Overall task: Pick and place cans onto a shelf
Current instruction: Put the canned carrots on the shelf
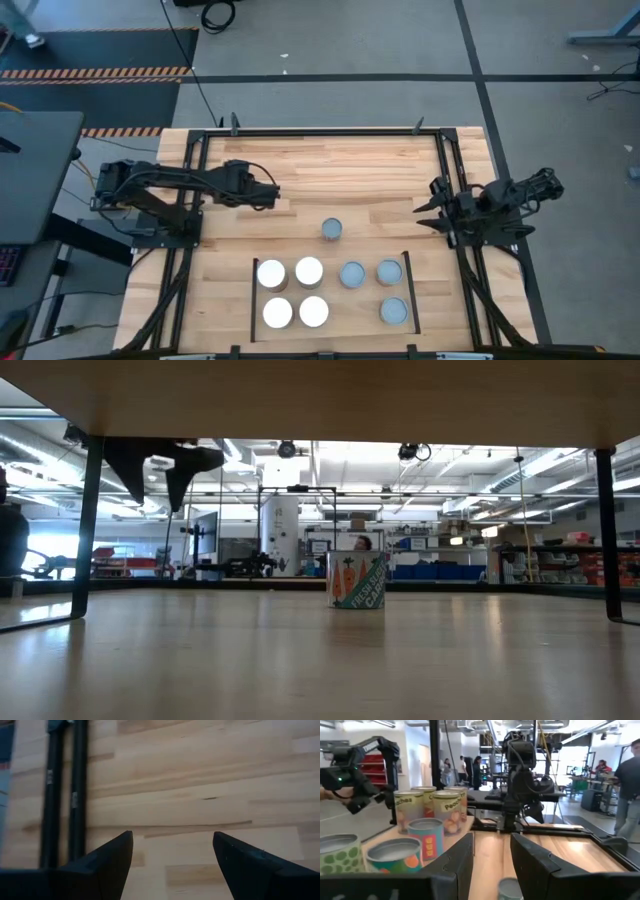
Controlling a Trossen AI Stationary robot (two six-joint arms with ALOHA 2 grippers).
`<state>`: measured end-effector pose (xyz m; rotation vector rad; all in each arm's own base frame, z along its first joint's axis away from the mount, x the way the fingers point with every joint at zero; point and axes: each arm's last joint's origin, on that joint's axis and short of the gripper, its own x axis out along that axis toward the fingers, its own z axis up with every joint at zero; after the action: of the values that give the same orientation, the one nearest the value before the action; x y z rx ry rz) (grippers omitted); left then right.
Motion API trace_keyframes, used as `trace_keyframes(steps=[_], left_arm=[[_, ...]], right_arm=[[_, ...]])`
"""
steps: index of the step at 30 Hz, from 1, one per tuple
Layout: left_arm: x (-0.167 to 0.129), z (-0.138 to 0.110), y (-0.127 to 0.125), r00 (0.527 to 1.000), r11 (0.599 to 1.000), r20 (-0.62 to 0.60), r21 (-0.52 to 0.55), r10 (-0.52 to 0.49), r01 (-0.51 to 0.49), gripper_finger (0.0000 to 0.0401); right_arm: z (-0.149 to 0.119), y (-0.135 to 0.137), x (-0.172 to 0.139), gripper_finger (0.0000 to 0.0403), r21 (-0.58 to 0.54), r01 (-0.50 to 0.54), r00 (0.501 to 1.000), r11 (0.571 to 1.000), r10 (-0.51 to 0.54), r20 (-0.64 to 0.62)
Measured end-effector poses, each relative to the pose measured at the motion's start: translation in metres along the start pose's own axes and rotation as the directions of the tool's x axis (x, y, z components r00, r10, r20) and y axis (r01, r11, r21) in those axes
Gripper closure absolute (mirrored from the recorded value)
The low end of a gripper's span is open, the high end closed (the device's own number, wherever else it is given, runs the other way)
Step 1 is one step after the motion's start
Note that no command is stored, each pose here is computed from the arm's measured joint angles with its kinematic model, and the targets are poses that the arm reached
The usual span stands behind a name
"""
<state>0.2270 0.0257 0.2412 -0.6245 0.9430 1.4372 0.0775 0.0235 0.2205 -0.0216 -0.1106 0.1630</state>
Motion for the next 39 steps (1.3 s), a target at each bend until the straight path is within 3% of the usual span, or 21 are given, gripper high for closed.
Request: trace_keyframes(steps=[6, 13, 19, 24, 28, 32, 39], left_arm=[[0.001, 0.002, -0.012, 0.994, 0.995, 0.059, 0.032, -0.097, 0.095, 0.012], [-0.002, 0.003, -0.015, 0.972, 0.994, 0.212, 0.013, -0.106, 0.106, 0.012], [-0.017, -0.009, -0.019, 0.885, 0.987, 0.446, -0.021, -0.133, 0.159, 0.012], [-0.023, -0.016, -0.026, 0.88, 0.974, 0.424, 0.028, -0.215, 0.224, 0.012], [-0.022, -0.01, -0.039, 0.886, 0.951, 0.351, 0.049, -0.302, 0.305, 0.0119], [-0.017, 0.003, -0.054, 0.851, 0.938, 0.401, 0.073, -0.339, 0.339, 0.0118], [-0.009, 0.015, -0.074, 0.812, 0.914, 0.455, 0.012, -0.366, 0.405, 0.0072]], right_arm=[[0.002, 0.0, 0.0, 0.0266, 0.002, -0.014, 0.999, 1.0, 0.014, 0.034], [0.002, 0.001, 0.0, 0.0266, -0.027, -0.02, 0.999, 0.999, 0.02, 0.03], [0.005, 0.006, 0.0, 0.0266, 0.01, -0.199, 0.977, 0.98, 0.198, 0.074], [0.002, 0.008, -0.001, 0.0266, 0.065, -0.266, 0.964, 0.962, 0.263, 0.044], [0.002, 0.008, -0.001, 0.0266, 0.178, -0.277, 0.961, 0.944, 0.274, 0.042], [0.007, 0.008, -0.001, 0.0266, 0.29, -0.282, 0.959, 0.914, 0.267, 0.092], [0.009, 0.007, -0.001, 0.0266, 0.306, -0.288, 0.957, 0.908, 0.264, 0.118]])
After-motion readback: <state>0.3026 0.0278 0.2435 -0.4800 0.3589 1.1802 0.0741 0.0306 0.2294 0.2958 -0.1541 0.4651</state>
